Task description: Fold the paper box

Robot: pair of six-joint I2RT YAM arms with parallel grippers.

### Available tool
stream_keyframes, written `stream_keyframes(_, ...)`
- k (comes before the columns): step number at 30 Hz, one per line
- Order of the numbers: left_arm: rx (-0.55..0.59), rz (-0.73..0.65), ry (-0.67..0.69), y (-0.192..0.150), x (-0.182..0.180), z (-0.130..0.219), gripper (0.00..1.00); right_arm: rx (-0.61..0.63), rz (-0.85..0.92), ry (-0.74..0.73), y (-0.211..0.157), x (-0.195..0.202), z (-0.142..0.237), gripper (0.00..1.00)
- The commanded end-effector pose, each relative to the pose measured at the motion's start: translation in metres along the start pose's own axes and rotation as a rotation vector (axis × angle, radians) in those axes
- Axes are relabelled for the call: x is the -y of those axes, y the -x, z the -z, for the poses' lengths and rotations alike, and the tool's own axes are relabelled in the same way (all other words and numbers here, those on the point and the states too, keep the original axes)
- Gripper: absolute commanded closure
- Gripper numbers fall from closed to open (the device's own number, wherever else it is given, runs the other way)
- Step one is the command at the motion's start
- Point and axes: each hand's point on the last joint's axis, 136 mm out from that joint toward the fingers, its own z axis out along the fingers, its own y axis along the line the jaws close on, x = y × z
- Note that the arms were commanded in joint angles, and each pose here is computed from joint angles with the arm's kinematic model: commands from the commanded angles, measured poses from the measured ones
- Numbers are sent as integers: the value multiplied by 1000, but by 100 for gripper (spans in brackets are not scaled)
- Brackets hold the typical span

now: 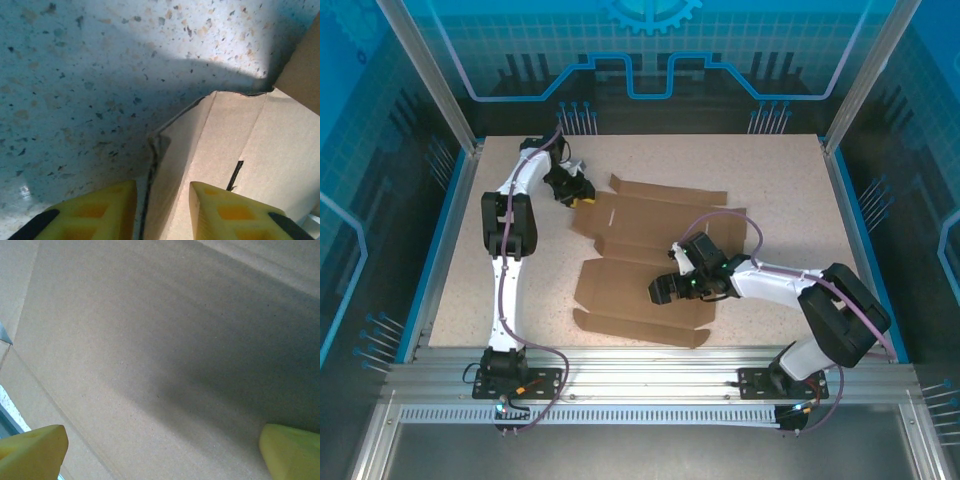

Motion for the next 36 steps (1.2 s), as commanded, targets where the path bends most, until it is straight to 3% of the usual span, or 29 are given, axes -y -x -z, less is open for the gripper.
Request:
stream_keyframes(1, -20, 6, -38, -11, 8, 11, 71, -14, -59, -85, 0, 28, 0, 0)
stream_keyframes(13, -92, 8, -25, -61, 10, 14, 71, -73, 36, -194, 24, 56, 15, 0)
stream_keyframes(15, -95, 9, -32, -63, 13, 18, 66, -55, 49, -213, 36, 57, 21, 0)
stream_keyframes(20, -53, 5, 11, -51, 10, 28, 56, -42, 62, -169, 38, 50, 26, 0)
stream_keyframes(29, -19, 3, 20, -19, 10, 28, 57, -35, 79, -136, 35, 41, 27, 0)
stream_keyframes(36, -56, 12, 5, -14, 5, 12, 60, -34, 80, -140, 34, 40, 27, 0)
